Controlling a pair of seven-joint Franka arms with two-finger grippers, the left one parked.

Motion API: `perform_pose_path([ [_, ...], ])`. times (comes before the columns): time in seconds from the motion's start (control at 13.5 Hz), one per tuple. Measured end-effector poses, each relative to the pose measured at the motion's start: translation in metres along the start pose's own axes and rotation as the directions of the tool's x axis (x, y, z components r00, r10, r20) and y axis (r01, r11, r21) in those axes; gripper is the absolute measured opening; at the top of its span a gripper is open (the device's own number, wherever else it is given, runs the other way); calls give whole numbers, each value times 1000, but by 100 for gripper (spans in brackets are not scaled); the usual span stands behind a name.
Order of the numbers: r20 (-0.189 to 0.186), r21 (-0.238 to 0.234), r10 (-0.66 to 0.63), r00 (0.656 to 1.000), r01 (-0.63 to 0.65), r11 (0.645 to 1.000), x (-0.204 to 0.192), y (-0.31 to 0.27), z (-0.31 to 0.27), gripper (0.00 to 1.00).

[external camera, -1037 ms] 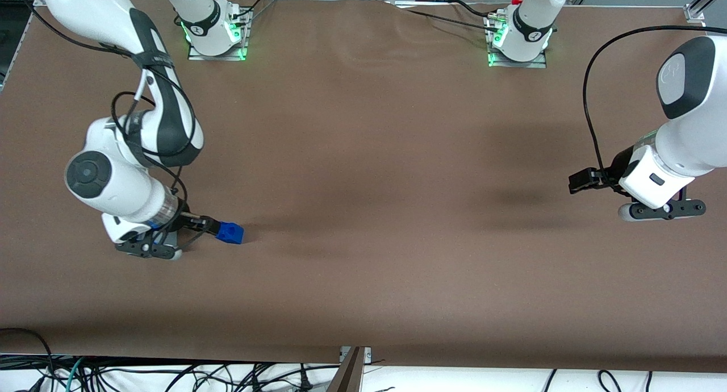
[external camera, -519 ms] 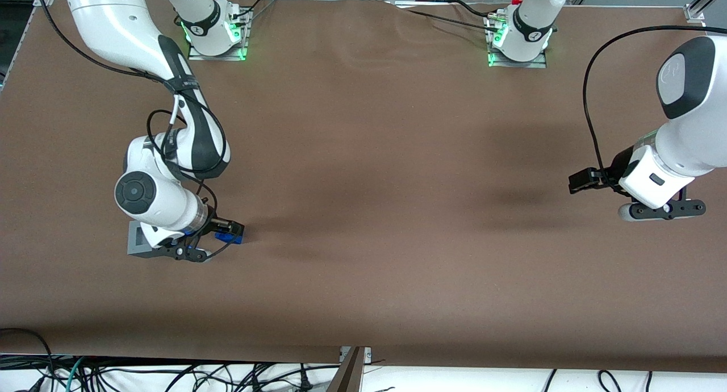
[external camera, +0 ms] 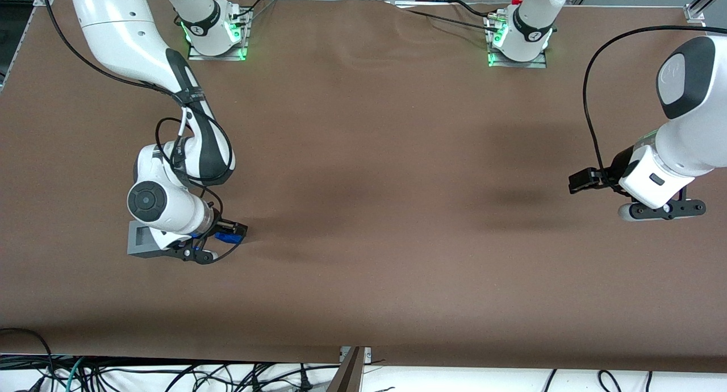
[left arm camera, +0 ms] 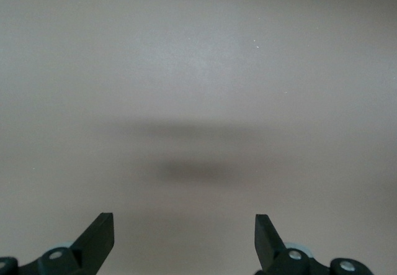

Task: Insert blue part into gray base with right arm
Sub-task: 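Lower the right gripper and close it on the blue part, then lift the blue part and carry it over the gray base's socket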

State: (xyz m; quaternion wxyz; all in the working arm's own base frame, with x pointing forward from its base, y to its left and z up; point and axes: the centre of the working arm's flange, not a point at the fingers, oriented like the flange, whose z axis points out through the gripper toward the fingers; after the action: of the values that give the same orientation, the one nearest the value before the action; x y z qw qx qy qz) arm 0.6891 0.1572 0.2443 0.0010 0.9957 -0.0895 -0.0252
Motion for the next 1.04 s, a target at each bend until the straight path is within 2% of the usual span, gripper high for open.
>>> perform_pose_path([
  [0.37,3,-4,5,1000,-5,1000,2,4,10,98],
  [0.44,1,-4,5,1000,-5,1000,2,4,10,90],
  [0.67,-4,-2,0,1000,0,1000,3,4,9,54],
  [0.74,-8,-1,-6,1000,6,1000,4,4,7,50],
  [1.04,-35,7,-41,999,41,999,12,1,-10,50],
])
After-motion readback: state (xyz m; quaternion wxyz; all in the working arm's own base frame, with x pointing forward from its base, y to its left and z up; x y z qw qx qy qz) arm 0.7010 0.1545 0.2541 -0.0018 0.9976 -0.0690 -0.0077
